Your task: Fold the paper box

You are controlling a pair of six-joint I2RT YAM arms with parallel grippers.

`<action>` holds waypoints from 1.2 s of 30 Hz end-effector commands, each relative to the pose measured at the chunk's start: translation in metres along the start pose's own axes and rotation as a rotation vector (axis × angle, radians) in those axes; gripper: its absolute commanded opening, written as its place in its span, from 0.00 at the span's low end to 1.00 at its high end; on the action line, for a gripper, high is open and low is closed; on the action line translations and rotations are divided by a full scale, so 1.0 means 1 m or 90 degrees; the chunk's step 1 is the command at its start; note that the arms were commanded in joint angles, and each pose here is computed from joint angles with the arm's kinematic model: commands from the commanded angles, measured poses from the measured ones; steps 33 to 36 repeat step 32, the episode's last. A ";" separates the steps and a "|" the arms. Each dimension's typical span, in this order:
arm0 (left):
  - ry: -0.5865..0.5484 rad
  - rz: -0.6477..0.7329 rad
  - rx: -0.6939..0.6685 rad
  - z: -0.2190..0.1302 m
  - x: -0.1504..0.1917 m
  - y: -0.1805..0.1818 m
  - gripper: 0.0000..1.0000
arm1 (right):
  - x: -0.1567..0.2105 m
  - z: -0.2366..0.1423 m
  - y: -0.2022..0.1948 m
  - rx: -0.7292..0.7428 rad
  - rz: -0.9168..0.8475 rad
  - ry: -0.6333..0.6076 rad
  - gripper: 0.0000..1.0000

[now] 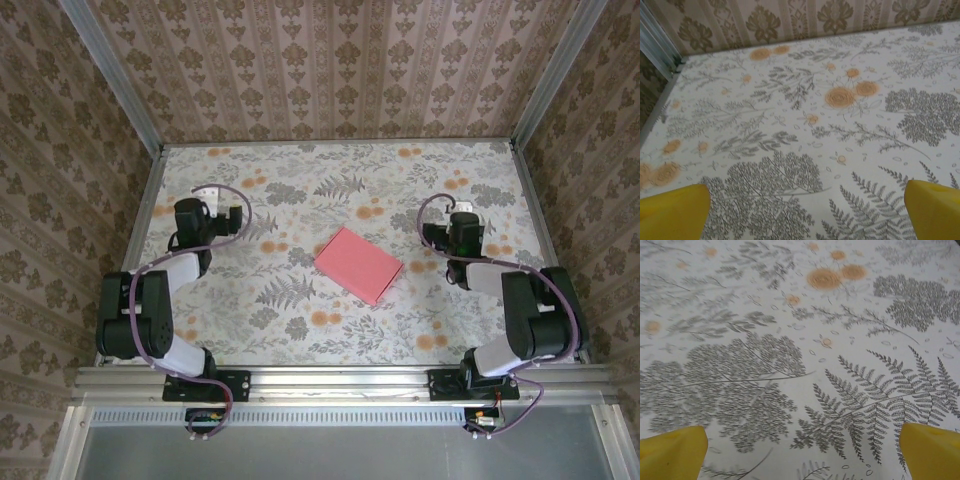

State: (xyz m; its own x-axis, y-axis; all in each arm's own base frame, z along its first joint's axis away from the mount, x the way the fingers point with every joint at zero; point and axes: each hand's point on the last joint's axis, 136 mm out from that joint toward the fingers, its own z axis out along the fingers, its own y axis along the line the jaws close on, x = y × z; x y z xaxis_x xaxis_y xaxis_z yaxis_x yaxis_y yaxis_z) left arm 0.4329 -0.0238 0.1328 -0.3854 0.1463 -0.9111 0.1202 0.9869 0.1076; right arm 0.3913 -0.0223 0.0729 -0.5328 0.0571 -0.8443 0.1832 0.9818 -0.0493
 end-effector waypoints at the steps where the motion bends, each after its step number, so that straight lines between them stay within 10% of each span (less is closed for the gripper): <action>1: -0.036 0.027 -0.014 -0.003 -0.023 0.004 1.00 | -0.035 -0.007 0.002 -0.031 0.022 -0.103 1.00; 36: -0.043 -0.029 -0.002 -0.015 0.048 0.006 1.00 | -0.024 -0.009 0.013 -0.073 0.004 -0.135 1.00</action>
